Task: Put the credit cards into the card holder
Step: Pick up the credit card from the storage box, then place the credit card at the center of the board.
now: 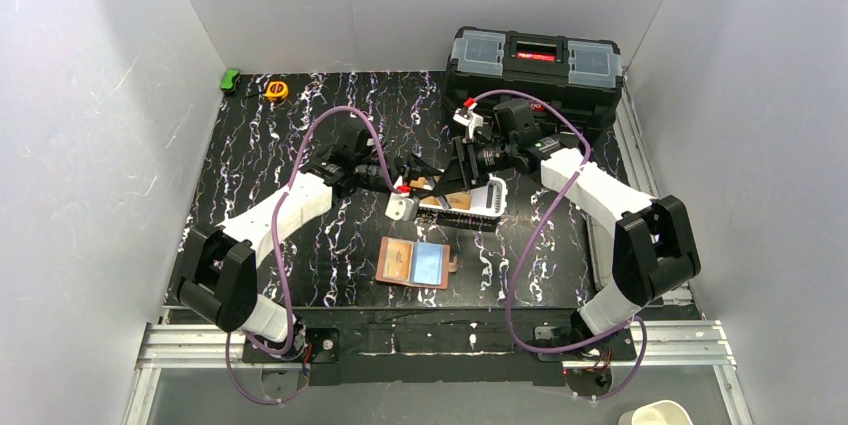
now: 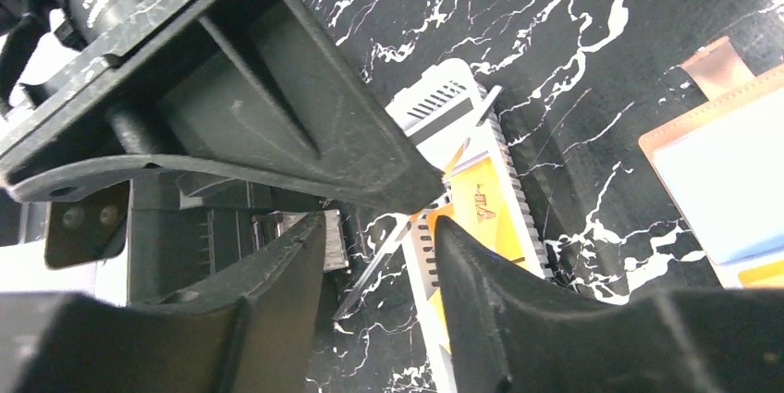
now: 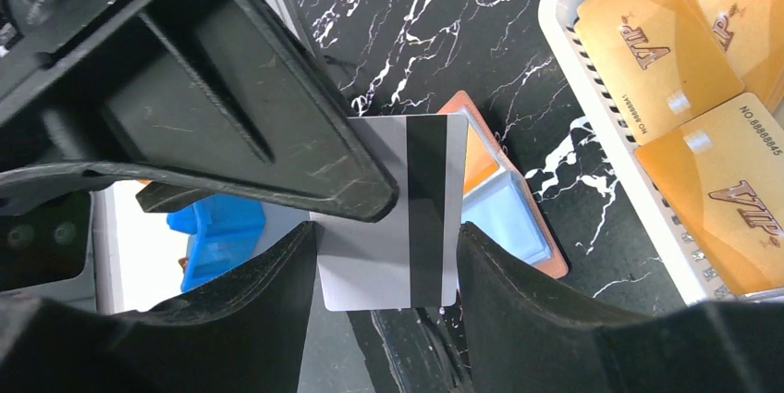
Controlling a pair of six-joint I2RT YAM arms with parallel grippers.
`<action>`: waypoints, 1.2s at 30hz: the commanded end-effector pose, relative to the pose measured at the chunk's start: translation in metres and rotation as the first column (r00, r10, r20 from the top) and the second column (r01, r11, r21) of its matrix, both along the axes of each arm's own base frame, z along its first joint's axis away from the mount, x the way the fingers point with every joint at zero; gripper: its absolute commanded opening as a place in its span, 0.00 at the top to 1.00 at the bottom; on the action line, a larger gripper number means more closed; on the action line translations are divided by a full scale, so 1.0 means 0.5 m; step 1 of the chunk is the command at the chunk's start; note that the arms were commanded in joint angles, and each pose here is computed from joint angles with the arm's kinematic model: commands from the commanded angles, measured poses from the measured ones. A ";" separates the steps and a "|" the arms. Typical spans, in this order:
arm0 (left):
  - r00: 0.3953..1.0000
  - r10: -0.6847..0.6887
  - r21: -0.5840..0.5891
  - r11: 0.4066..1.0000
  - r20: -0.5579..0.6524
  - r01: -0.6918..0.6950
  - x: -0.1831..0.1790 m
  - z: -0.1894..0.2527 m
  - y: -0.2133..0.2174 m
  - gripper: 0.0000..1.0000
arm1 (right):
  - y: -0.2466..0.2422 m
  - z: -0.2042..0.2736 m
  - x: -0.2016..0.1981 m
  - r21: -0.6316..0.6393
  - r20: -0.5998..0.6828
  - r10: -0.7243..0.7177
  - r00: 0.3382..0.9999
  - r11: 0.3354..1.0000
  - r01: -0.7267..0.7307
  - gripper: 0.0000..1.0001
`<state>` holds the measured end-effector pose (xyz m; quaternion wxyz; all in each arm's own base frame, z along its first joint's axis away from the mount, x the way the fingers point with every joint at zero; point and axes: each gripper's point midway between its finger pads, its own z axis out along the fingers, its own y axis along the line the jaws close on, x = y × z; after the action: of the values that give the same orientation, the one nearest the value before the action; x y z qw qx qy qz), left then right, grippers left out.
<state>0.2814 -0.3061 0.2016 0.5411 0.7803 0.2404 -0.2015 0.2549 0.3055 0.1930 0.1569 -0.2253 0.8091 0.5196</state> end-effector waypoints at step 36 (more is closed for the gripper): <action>-0.102 0.077 0.109 0.921 -0.992 -0.373 -0.049 0.238 0.013 1.00 | -0.131 0.250 -0.016 0.352 0.460 -0.277 0.843 0.929 0.113 0.17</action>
<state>0.2664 -0.2904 0.2755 0.3630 0.3567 0.6773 -0.5313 0.2576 0.2392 0.2762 0.3826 -0.2075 0.7340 0.5213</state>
